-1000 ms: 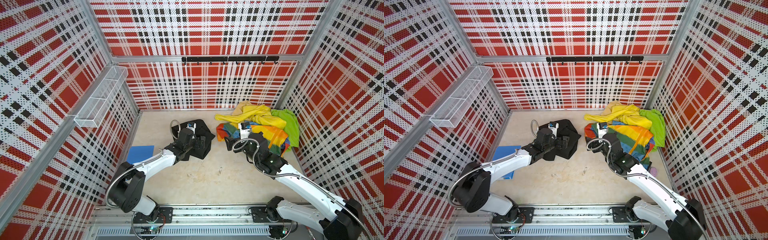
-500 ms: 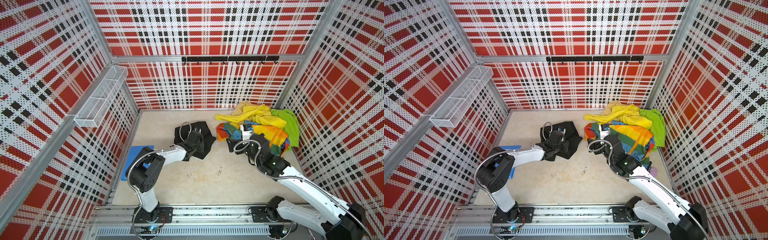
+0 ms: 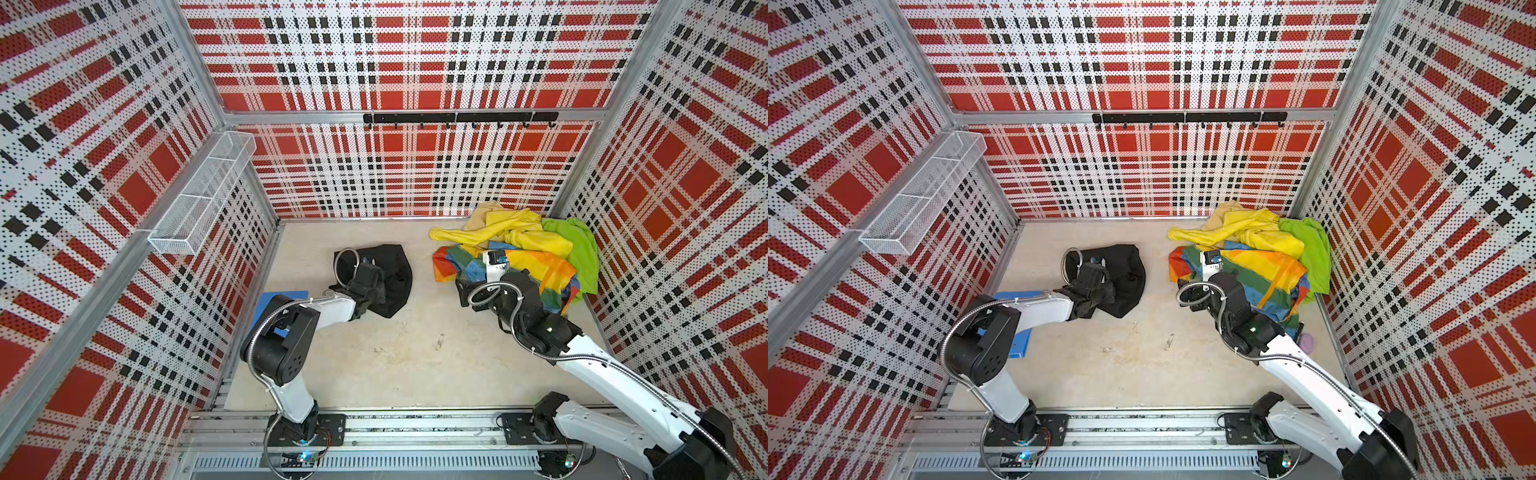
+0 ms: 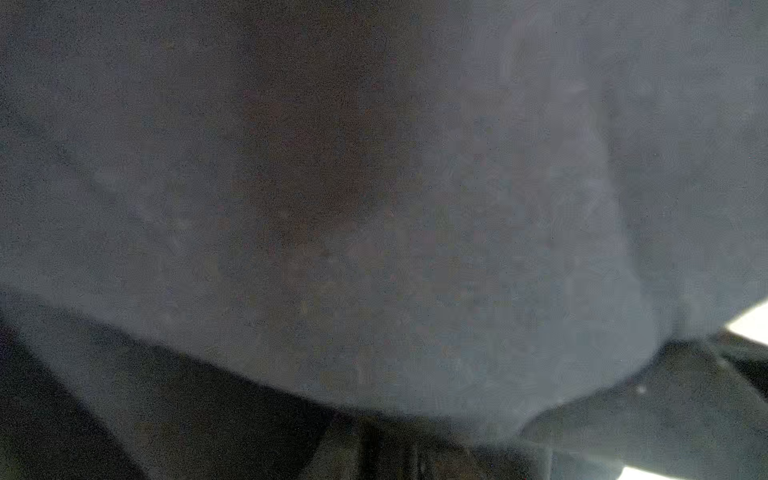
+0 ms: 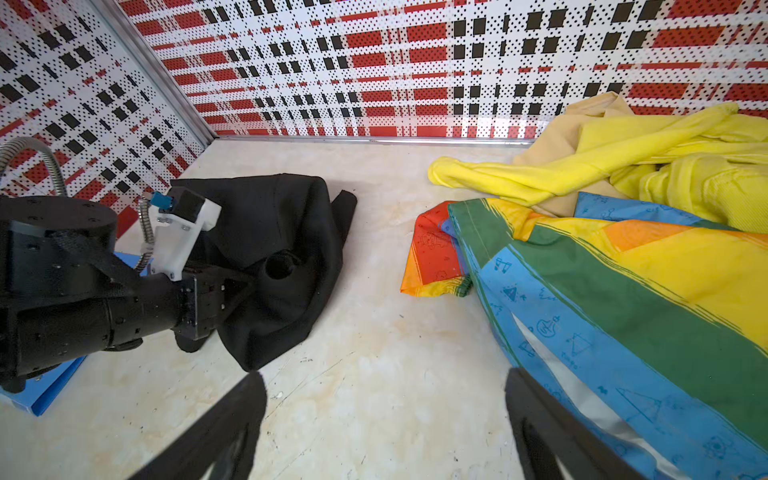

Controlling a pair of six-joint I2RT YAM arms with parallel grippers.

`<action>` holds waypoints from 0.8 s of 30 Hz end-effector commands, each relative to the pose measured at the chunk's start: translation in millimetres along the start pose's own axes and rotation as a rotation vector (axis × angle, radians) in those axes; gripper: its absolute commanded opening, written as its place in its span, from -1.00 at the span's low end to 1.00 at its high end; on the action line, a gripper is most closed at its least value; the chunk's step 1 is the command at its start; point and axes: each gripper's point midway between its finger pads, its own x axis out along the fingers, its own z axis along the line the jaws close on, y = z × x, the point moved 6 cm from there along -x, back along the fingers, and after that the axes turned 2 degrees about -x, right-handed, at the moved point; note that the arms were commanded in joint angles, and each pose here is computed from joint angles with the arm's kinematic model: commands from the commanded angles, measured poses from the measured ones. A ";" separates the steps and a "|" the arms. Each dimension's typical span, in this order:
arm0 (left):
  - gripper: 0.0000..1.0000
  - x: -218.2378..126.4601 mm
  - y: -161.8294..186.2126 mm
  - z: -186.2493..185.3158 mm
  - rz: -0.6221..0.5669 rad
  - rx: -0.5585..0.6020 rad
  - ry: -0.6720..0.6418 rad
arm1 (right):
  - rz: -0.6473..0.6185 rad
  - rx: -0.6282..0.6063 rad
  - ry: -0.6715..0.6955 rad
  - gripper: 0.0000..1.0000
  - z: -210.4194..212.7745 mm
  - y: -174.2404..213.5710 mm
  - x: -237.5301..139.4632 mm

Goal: Pick out a specific cloth from the pile

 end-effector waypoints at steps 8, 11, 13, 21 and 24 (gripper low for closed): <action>-0.54 -14.6 -27.8 44.6 -0.123 -0.139 -0.040 | -0.052 -0.006 -0.146 0.92 14.4 -11.2 -13.3; -0.53 -10.6 -33.4 48.1 -0.125 -0.140 -0.038 | -0.050 -0.012 -0.150 0.92 14.6 -10.7 -14.3; -0.53 -7.9 -36.8 49.8 -0.128 -0.140 -0.042 | -0.049 -0.013 -0.153 0.92 14.9 -10.6 -14.5; -0.50 -0.1 -50.2 43.3 -0.144 -0.152 0.007 | -0.038 -0.011 -0.146 0.92 14.0 -6.7 -12.3; -0.48 6.4 -49.3 35.8 -0.132 -0.143 0.040 | -0.043 -0.007 -0.132 0.92 12.4 -7.4 -12.5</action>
